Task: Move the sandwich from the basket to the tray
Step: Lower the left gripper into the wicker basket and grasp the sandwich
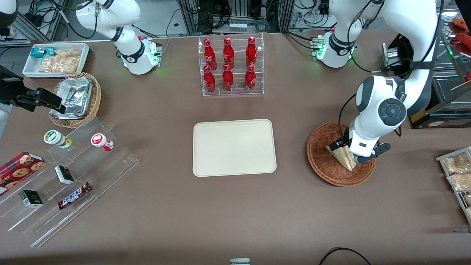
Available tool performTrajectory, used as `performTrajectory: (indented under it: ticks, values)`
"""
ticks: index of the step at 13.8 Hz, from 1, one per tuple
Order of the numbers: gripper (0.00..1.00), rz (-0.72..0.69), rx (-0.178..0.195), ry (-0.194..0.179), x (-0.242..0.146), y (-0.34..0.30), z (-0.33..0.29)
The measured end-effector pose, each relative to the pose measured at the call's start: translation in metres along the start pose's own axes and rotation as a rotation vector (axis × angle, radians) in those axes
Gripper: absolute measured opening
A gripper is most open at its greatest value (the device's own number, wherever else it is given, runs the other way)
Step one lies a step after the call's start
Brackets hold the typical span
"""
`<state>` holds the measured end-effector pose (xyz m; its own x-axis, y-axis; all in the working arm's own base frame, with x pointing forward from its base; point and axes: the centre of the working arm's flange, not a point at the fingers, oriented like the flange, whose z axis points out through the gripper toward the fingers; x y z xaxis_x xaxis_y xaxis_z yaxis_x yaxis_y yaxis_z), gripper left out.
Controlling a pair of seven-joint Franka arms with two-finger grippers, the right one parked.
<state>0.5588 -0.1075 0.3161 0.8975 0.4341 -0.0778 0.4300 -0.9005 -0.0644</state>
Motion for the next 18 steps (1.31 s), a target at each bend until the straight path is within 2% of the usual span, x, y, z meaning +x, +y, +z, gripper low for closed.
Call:
performTrajectory:
  ticks: [7,13,18]
  values:
    - [1.00,-0.155,-0.050,0.056,-0.003,-0.014,0.026]
    - [1.00,-0.188,-0.034,0.035,-0.008,-0.021,0.043]
    - [0.98,-0.214,-0.041,0.045,0.003,-0.029,0.061]
